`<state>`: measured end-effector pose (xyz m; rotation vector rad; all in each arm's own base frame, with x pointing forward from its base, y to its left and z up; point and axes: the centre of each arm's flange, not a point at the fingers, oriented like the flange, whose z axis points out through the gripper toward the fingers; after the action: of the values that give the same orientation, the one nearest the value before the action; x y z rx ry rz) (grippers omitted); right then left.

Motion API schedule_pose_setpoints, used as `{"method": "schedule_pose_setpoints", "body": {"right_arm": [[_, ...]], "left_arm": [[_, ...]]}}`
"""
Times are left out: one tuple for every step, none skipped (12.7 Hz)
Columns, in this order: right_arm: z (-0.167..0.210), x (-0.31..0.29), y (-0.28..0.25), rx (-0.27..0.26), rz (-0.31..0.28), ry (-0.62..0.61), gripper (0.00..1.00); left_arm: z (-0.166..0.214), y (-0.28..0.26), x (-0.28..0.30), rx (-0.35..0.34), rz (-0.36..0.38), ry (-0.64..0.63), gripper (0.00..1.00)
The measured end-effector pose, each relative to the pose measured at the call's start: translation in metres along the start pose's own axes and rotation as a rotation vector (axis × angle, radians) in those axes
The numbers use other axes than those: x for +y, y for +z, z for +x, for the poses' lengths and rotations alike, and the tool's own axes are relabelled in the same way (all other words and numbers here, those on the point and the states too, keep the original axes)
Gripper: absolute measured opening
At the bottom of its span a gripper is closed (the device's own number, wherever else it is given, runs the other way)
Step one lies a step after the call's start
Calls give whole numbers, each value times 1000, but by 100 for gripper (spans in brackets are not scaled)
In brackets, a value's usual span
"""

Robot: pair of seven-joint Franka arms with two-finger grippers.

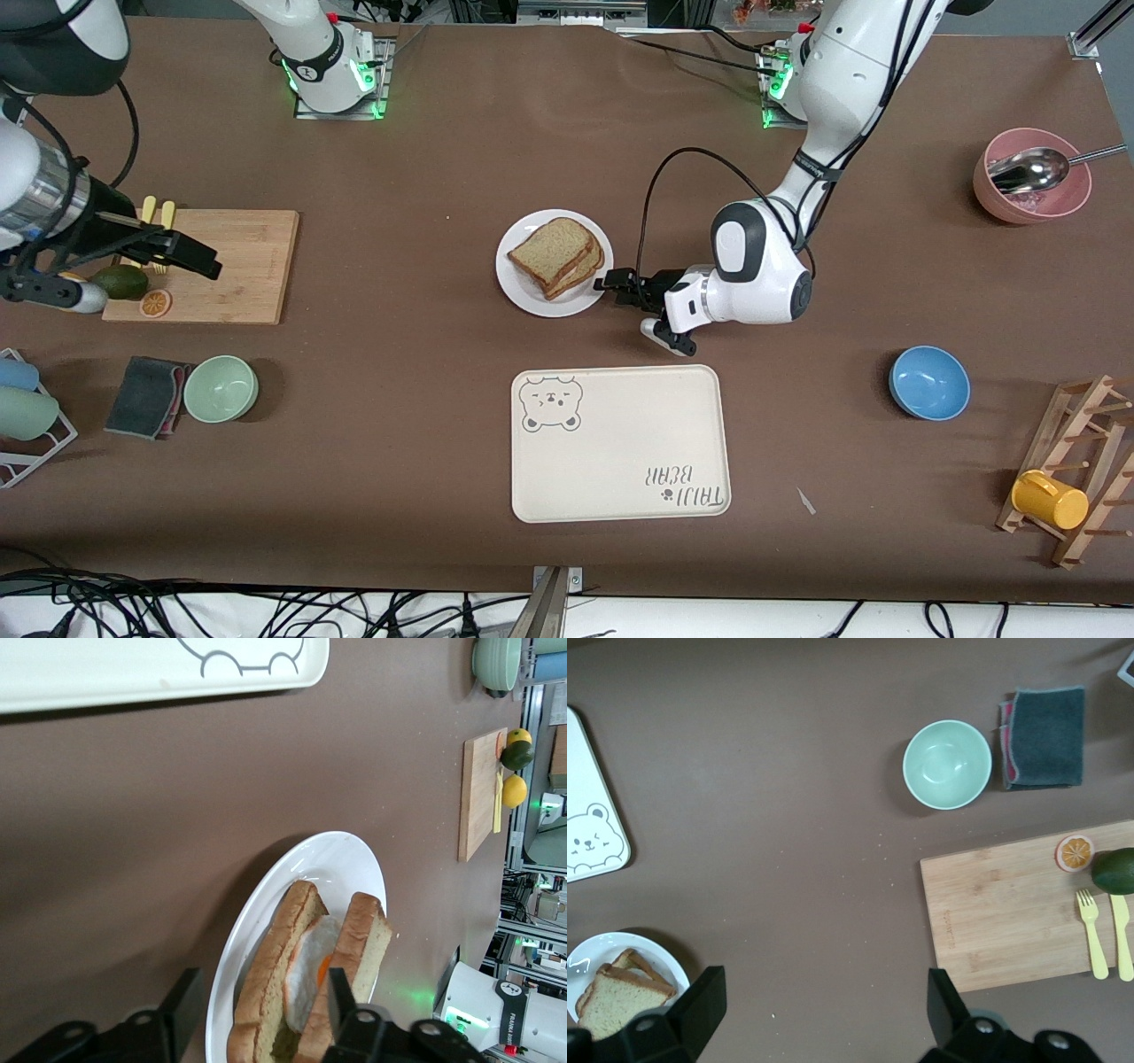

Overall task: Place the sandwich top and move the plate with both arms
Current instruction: 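Grasp the white plate rim with the left gripper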

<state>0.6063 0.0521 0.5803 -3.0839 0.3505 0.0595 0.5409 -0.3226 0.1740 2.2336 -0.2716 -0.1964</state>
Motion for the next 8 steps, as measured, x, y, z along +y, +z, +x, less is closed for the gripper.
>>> {"method": "schedule_pose_setpoints", "body": {"right_arm": [[-1,7,-5,8,7,0,100],[-3,10,-10,16,14,-15,100],[-6,11,-15,22,19,-21,100],[-7,14,-14,18,19,-19,100],[-7,18,-8,4,15,-16,100],[-7,21,-1,-16,10,-14,100],[-9,22,5,-37,5,-15,100],[-10,19,8,-46,3,-21,100]], "left_arm": [[-3,7,-6,7,-11,18,63],[-5,11,-11,14,-23,32,63],[-6,13,-14,24,-36,43,63],[-7,15,-16,37,-51,58,61],[-8,17,-19,54,-69,73,60],[-9,19,-22,67,-84,88,59],[-11,22,-25,72,-90,99,59],[-14,23,-27,71,-91,106,56]]}}
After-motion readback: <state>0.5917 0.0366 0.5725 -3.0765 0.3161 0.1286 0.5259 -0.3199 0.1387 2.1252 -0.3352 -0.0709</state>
